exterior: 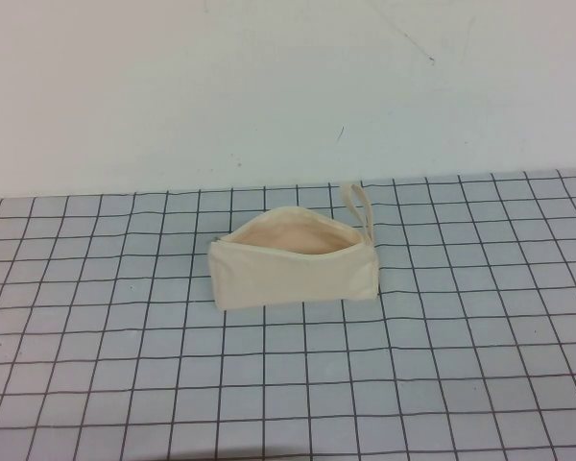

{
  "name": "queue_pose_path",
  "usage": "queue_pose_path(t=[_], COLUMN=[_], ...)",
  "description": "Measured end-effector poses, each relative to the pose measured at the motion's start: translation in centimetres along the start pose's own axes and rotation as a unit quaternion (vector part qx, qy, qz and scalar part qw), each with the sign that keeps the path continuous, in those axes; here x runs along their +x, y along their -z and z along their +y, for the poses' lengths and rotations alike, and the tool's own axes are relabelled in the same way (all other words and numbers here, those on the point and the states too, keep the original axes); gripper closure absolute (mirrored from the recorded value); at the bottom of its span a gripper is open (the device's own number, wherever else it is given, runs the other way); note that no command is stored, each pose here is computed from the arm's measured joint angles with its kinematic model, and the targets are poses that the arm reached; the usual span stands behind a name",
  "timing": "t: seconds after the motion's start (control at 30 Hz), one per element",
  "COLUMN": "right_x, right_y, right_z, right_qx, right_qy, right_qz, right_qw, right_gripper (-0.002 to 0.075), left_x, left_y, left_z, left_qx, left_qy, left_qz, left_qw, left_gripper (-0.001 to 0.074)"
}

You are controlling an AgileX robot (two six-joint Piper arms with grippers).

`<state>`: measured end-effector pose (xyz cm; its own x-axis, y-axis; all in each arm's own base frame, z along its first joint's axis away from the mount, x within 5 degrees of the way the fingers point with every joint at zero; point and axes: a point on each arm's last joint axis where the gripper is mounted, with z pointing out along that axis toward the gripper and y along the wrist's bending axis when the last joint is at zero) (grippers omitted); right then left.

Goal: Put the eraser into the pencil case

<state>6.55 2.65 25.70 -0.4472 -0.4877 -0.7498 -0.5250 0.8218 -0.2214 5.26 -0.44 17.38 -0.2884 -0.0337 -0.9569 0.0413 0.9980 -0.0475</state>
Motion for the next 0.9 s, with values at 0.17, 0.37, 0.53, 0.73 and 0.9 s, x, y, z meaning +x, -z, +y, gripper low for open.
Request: queue_pose_path(t=[0.17, 0.37, 0.53, 0.73, 0.9], right_x=[0.6, 1.1, 2.5, 4.8, 6.5], right_y=[1.1, 3.0, 2.7, 0.3, -1.9], right_z=[-0.8, -1.5, -1.5, -1.1, -0.6], right_qx=[0.047, 0.127, 0.210, 0.261, 0.251], right_qy=[-0.033, -0.080, -0.097, -0.096, -0.094], right_qz=[-0.029, -0.106, -0.175, -0.211, -0.195], right_qw=[0.998, 0.983, 0.957, 0.937, 0.943], right_gripper=[0.0725, 0.0725, 0.0725, 0.0725, 0.0726], left_x=[0.0, 0.0, 0.0, 0.0, 0.0], left_y=[0.0, 0.0, 0.0, 0.0, 0.0], left_z=[0.0, 0.0, 0.0, 0.0, 0.0], left_qx=[0.000, 0.000, 0.000, 0.000, 0.000], left_qy=[0.000, 0.000, 0.000, 0.000, 0.000], left_qz=[0.000, 0.000, 0.000, 0.000, 0.000], left_qw=[1.000, 1.000, 1.000, 1.000, 1.000], left_gripper=[0.0737, 0.0737, 0.0736, 0.0736, 0.0736])
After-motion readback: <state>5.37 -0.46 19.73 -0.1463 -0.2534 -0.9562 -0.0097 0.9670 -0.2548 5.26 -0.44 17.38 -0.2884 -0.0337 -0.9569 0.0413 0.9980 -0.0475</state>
